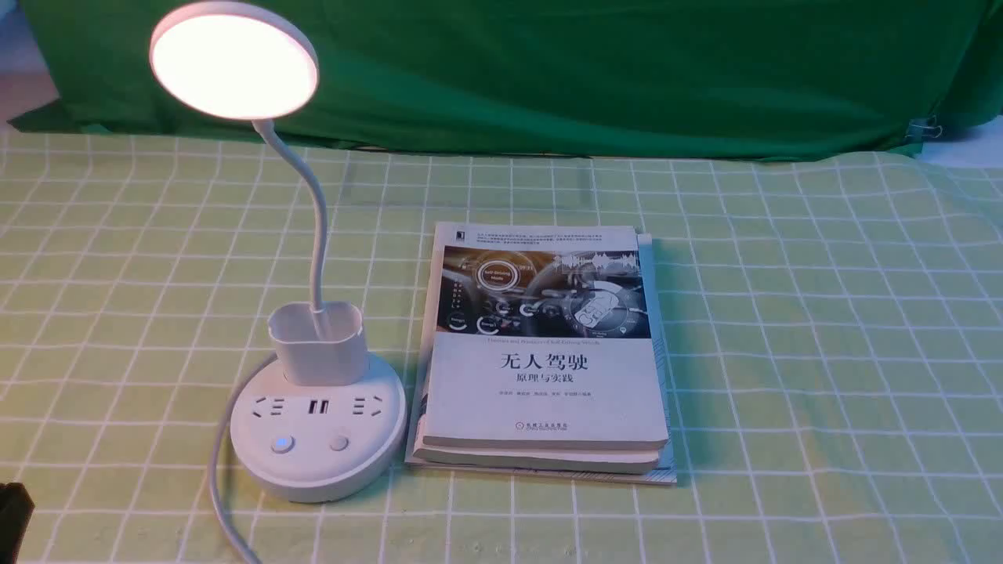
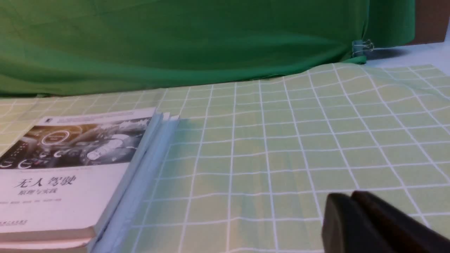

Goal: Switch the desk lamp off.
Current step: Use the left arm to press the button switch on the lamp holder

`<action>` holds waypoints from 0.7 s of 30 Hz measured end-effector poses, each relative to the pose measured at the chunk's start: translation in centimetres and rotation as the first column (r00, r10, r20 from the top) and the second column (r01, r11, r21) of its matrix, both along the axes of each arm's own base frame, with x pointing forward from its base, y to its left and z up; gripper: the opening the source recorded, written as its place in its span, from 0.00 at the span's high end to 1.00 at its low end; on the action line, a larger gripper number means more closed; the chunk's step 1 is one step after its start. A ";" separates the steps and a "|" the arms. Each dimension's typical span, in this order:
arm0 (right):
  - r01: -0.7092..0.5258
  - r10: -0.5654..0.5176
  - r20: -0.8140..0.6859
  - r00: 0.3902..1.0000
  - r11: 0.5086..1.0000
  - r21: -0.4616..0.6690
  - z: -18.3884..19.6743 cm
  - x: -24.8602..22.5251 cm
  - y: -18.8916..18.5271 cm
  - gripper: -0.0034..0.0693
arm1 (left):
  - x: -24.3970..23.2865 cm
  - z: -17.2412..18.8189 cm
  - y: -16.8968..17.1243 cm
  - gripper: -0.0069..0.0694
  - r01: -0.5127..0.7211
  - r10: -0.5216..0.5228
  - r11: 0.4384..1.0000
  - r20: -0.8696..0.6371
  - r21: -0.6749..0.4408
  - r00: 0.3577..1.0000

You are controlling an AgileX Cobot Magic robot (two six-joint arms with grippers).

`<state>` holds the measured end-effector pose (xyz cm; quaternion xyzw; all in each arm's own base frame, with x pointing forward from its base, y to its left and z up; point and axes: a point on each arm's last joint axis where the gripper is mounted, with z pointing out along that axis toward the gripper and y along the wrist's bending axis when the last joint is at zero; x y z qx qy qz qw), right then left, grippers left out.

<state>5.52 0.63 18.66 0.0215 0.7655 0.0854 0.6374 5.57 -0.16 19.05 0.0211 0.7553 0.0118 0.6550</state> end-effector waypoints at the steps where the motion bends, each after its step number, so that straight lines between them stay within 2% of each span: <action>1: 0.000 0.000 0.000 1.000 1.000 0.000 0.0 0.0 0.0 0.91 | 0.0 0.0 0.0 0.91 0.000 0.000 1.000 0.000 0.000 1.000; 13: 0.000 0.000 0.000 1.000 1.000 0.001 0.0 0.0 0.0 0.91 | 0.0 0.1 0.0 0.91 -0.001 0.001 1.000 0.008 -0.016 1.000; 16: 0.000 0.000 0.000 1.000 1.000 0.001 0.0 0.0 0.0 0.91 | 0.1 0.8 -0.1 0.91 0.000 0.022 0.962 0.079 -0.274 0.997; 17: 0.000 0.000 0.001 1.000 1.000 0.000 0.0 0.0 0.0 0.91 | 0.1 1.2 -0.1 0.91 0.007 0.045 0.906 0.112 -0.423 0.993; 19: 0.000 0.000 0.001 1.000 1.000 0.000 0.0 0.0 0.0 0.91 | 0.1 1.4 -0.1 0.91 0.014 0.063 0.854 0.130 -0.520 0.990; 20: 0.000 0.000 0.001 1.000 1.000 0.000 0.0 0.0 0.0 0.91 | 0.1 1.7 0.1 0.91 0.021 0.088 0.802 0.153 -0.597 0.984; 21: 0.000 0.000 0.001 1.000 1.000 0.000 0.0 0.0 0.0 0.91 | 0.1 1.8 0.1 0.91 0.024 0.098 0.784 0.161 -0.621 0.982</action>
